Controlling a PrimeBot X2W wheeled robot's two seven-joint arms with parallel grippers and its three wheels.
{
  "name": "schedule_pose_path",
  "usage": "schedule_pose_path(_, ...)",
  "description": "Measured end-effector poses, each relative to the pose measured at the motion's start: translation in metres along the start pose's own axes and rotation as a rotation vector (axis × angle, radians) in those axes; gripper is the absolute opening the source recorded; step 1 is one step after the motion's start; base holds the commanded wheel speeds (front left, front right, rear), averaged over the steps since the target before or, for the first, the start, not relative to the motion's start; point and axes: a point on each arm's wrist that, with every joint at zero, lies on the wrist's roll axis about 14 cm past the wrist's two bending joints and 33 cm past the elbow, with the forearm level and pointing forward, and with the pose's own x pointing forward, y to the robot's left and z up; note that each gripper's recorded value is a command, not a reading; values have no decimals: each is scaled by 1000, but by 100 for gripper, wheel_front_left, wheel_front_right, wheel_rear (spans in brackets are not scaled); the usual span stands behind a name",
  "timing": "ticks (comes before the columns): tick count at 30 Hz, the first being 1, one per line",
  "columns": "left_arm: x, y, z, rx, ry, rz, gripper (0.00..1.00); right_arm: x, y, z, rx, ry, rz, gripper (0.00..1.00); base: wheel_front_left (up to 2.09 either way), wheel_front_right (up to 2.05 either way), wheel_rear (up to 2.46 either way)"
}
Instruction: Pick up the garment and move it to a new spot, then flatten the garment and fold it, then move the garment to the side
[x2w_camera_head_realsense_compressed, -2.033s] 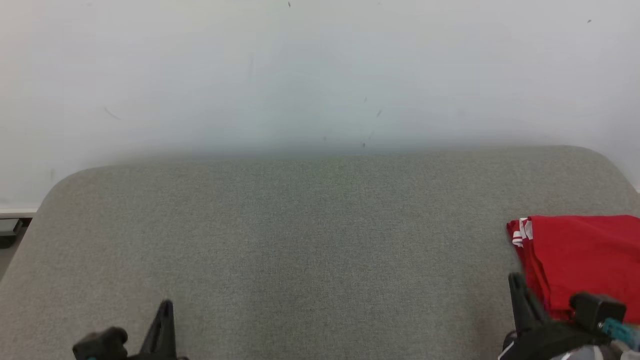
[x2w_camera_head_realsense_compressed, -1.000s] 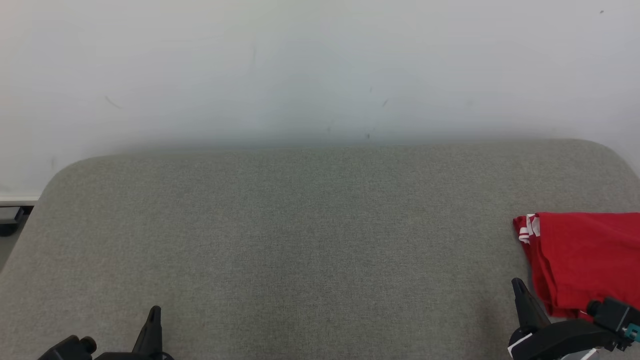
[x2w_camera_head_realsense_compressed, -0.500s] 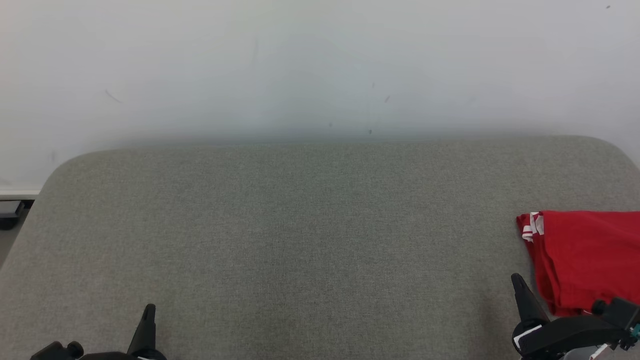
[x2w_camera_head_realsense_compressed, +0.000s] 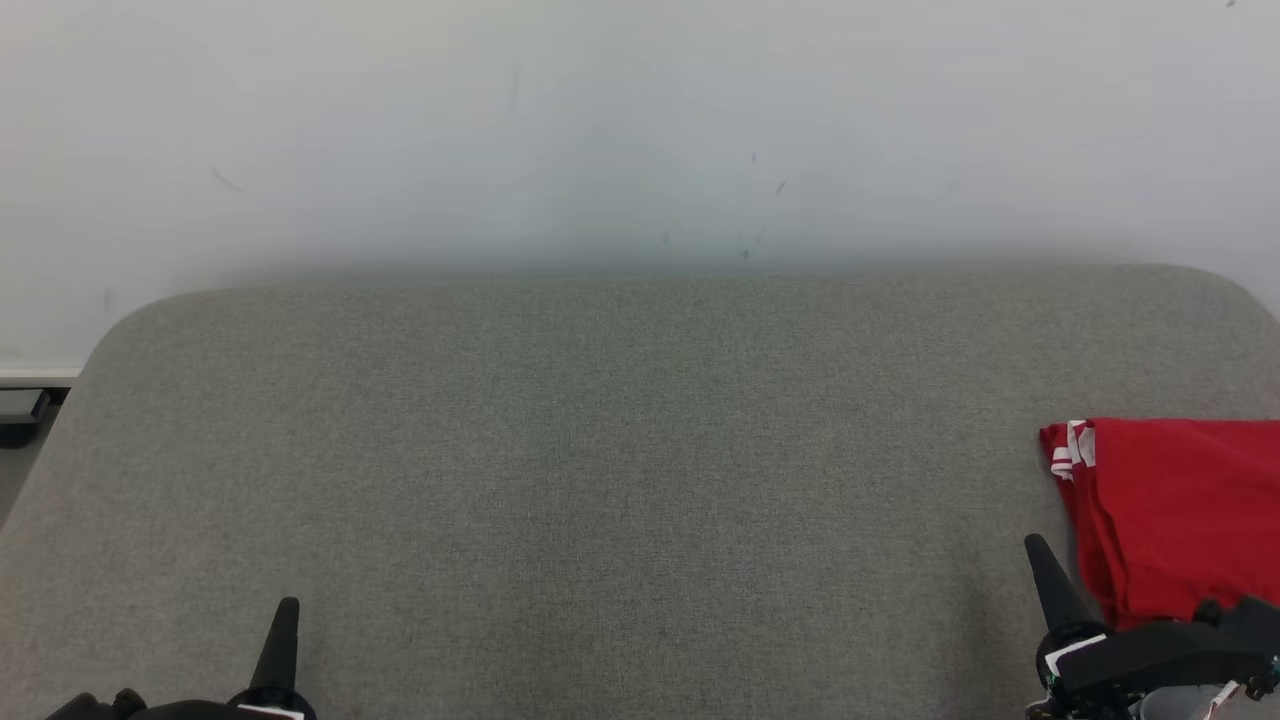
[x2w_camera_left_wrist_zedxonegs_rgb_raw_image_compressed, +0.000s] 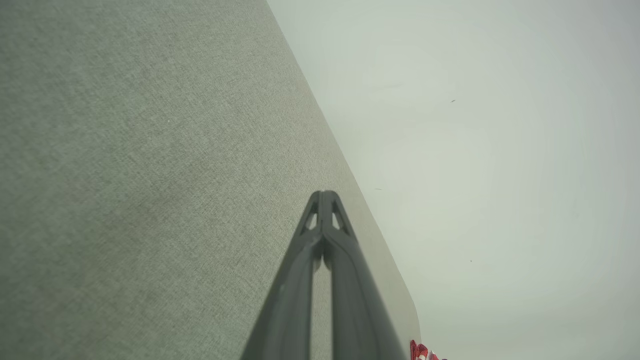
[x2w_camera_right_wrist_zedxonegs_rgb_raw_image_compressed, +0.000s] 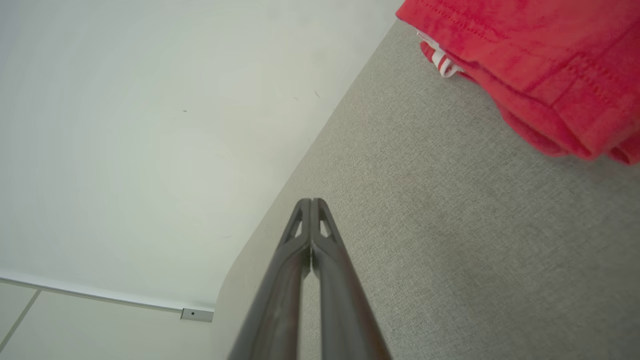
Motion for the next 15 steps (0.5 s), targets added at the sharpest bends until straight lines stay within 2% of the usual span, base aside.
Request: schedule_pose_path(15, 4, 0, 12, -193, -26, -26, 0, 7, 4, 1, 185, 0, 24, 0, 0, 0, 0)
